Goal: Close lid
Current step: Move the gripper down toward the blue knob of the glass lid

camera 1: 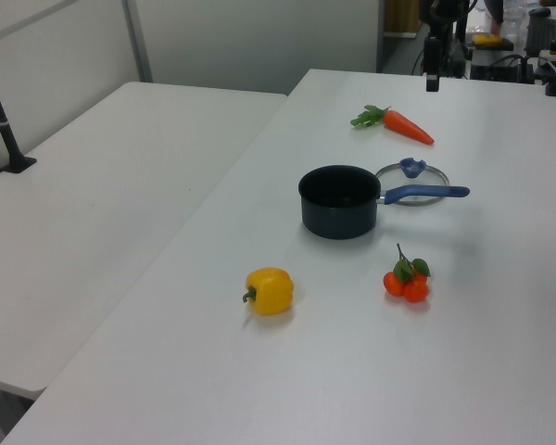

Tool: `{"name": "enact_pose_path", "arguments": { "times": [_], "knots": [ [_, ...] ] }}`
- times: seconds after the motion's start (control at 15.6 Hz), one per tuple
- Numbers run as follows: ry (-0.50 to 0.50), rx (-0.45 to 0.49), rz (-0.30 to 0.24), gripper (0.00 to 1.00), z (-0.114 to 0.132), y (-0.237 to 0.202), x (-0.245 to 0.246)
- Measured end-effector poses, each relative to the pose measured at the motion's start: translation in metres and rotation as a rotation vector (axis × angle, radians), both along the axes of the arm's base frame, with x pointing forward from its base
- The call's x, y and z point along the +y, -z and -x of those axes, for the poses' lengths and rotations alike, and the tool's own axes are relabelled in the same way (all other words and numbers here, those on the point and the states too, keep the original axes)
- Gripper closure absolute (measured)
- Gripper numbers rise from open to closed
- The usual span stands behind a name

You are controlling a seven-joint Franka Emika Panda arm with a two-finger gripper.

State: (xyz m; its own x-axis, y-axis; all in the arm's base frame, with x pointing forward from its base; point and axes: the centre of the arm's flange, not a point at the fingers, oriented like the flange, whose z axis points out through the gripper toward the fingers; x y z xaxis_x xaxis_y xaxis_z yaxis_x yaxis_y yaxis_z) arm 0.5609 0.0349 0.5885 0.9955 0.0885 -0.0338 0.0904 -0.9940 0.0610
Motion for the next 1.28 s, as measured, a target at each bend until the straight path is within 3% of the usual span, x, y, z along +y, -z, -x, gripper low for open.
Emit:
{"name": "enact_pose_path", "arguments": {
  "times": [0.58,0.83,1.28],
  "knots": [
    [0.008,-0.002,0.000,0.00,0.000,-0.001,-0.005],
    [0.049,-0.032,-0.002,0.00,-0.005,-0.001,-0.029],
    [0.068,-0.035,-0.004,0.00,-0.009,0.075,-0.075]
  ]
}}
